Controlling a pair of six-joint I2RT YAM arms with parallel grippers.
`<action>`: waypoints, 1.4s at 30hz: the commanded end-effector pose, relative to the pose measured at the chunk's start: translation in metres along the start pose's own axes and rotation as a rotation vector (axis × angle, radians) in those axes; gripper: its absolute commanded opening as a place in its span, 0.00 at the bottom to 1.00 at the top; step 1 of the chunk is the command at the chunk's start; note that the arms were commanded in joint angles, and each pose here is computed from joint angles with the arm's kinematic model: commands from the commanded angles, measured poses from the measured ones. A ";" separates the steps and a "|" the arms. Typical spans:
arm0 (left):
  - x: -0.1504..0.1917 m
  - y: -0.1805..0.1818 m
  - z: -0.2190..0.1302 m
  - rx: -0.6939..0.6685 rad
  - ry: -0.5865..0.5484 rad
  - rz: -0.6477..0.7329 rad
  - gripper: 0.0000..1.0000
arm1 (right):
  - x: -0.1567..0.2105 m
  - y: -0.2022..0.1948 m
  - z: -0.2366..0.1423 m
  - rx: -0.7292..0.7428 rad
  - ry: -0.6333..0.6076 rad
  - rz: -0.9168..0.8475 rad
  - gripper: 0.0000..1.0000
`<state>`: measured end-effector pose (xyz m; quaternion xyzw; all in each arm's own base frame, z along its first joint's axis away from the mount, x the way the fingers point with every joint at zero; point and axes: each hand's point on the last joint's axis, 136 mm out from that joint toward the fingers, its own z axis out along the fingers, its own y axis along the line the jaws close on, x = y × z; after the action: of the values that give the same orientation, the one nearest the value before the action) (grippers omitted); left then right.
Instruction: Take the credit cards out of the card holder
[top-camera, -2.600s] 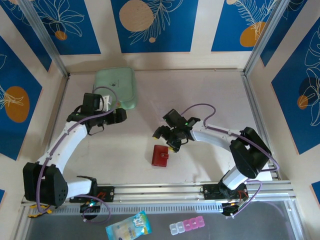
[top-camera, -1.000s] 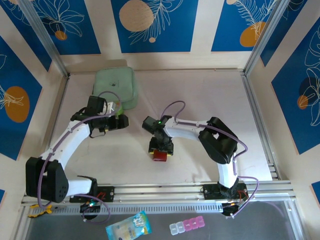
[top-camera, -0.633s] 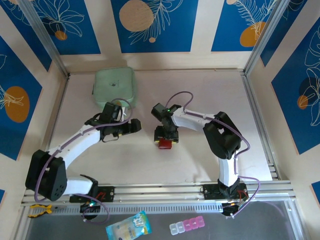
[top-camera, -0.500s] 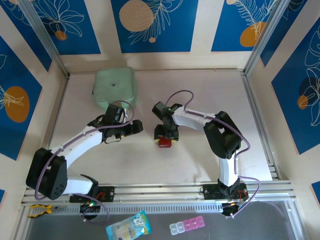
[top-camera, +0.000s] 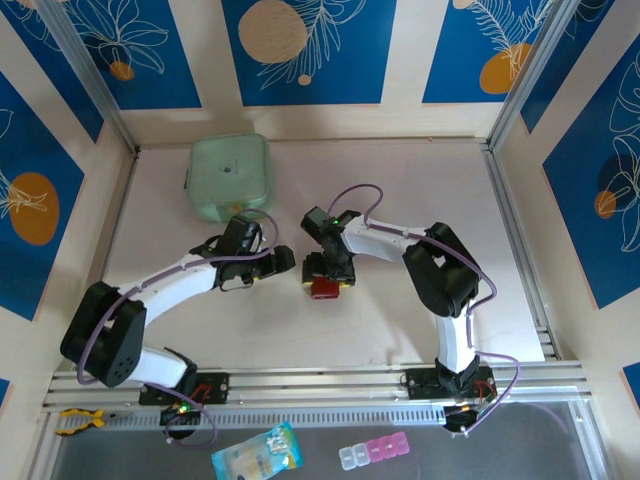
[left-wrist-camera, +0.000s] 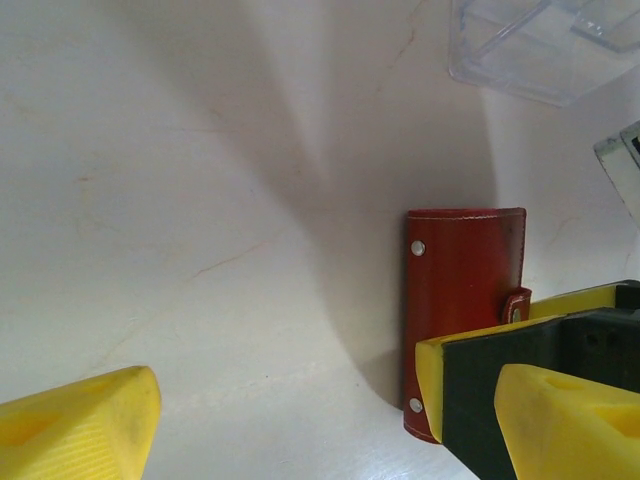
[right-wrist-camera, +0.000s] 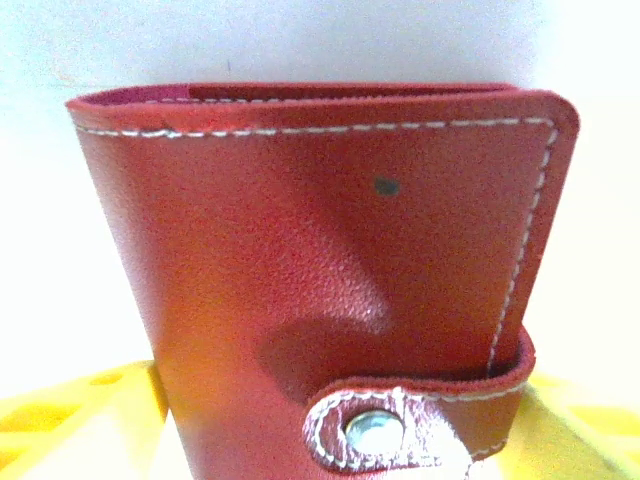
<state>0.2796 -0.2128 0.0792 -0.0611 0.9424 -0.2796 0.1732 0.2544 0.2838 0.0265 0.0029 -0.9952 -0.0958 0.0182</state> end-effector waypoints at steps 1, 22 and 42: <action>0.000 -0.013 0.004 0.043 0.013 0.007 0.87 | 0.009 0.008 -0.024 -0.054 -0.012 -0.006 0.82; 0.021 -0.067 0.043 0.232 0.133 -0.003 0.11 | -0.003 -0.018 -0.058 -0.165 -0.103 -0.032 0.57; 0.042 -0.053 0.066 0.216 0.216 -0.065 0.00 | -0.010 -0.008 -0.028 -0.008 -0.023 -0.113 0.35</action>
<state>0.2719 -0.2976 0.0518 -0.0391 0.9178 -0.3861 0.0838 0.2696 0.2750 0.0553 0.0493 -0.9908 -0.1255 -0.0126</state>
